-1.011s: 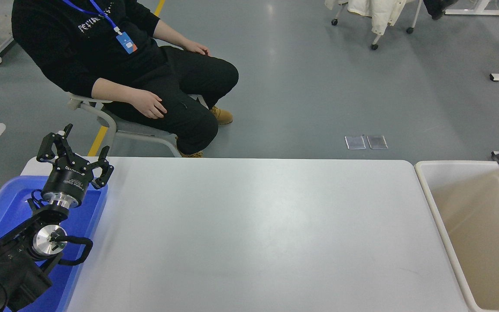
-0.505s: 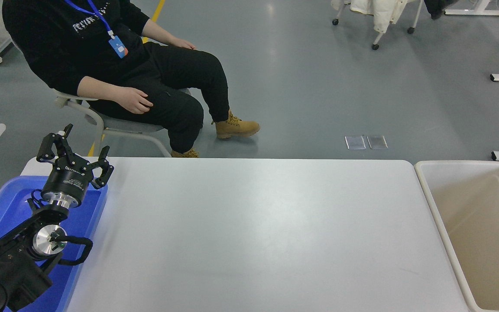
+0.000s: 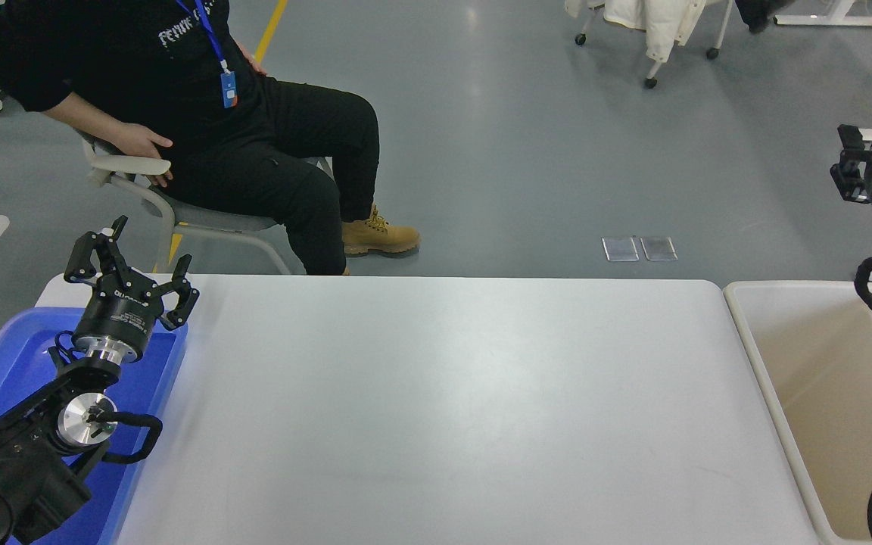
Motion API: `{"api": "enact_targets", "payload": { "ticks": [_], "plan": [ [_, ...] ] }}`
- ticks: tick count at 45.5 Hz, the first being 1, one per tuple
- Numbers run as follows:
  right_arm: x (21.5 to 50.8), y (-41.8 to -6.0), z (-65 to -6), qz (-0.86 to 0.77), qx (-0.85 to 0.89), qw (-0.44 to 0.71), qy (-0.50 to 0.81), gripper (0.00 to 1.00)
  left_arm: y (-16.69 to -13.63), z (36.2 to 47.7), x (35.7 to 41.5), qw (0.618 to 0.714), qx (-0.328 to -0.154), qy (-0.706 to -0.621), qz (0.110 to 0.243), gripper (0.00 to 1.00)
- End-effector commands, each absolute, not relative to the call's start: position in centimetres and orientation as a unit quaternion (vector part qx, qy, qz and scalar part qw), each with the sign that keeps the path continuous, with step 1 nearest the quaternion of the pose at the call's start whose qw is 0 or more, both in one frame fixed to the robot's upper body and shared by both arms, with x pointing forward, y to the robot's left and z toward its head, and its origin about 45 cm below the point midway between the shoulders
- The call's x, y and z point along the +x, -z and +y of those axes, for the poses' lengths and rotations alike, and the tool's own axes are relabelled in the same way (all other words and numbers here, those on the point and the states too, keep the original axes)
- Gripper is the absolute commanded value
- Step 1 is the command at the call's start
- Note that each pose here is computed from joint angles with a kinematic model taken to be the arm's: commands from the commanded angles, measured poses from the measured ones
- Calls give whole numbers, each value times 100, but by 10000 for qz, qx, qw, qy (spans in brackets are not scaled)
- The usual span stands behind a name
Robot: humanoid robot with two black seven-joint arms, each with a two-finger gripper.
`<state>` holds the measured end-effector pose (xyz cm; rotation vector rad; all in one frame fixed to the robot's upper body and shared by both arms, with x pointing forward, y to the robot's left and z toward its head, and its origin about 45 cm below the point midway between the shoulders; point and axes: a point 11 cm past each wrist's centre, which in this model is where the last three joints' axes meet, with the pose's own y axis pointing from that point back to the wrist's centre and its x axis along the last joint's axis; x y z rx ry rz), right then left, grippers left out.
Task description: Clean the table surface
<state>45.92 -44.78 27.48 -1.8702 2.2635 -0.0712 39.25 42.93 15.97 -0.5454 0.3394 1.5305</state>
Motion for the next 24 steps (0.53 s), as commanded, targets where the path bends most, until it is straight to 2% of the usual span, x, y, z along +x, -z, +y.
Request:
{"api": "enact_targets", "payload": {
  "ticks": [1,12,24],
  "plan": [
    [4332,-2204,-4322,7659,-6335,1099,-40,99,-1597,4293,3925,6751,-2422,-6803,1508,100],
    [4225,-1803,-4215,7767,-6220,909,-387,99,-1597,4293,3925,6751,-2422,-6803,1508,100],
    [4230,-1778,-4239,7797,-6186,882,-408,99,-1597,4293,3925,6751,-2422,-6803,1508,100]
  ]
}}
